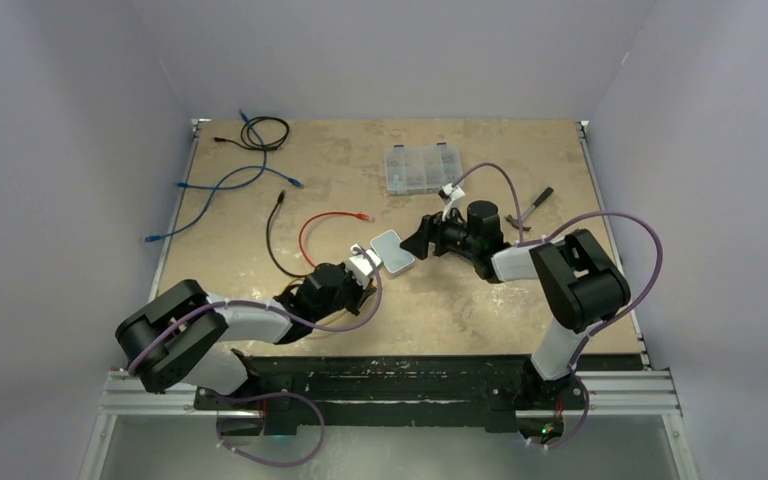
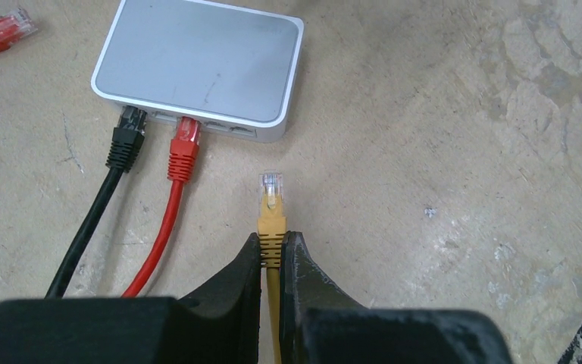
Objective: Insert the plug into the switch port
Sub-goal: Insert the connector into the switch port.
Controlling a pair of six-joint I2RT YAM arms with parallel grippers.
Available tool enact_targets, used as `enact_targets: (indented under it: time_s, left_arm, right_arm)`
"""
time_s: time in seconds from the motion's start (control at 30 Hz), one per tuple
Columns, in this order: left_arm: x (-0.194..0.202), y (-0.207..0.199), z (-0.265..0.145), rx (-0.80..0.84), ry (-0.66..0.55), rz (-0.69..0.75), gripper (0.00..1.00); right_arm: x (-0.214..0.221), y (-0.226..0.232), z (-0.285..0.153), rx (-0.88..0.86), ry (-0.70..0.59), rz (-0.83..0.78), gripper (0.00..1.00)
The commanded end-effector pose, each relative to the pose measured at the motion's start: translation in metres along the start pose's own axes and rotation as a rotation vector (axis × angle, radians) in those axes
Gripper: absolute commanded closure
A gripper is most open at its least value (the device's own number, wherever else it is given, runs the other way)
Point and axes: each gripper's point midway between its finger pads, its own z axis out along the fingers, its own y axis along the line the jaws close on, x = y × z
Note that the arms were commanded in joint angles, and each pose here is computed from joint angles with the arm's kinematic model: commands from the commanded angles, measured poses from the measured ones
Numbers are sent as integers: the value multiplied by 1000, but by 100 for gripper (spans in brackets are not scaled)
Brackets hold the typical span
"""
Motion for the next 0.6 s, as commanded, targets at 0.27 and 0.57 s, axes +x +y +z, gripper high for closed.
enact_targets:
  time_s: [0.27,0.57]
  left_arm:
    - [-14,14,16,-76,-89,37,100]
    - [-6,12,28,-45,-36,87,100]
  right_arm:
    - [-6,8,16,-108,10,-41,25]
    - [5,8,31,-193,64,-53,26]
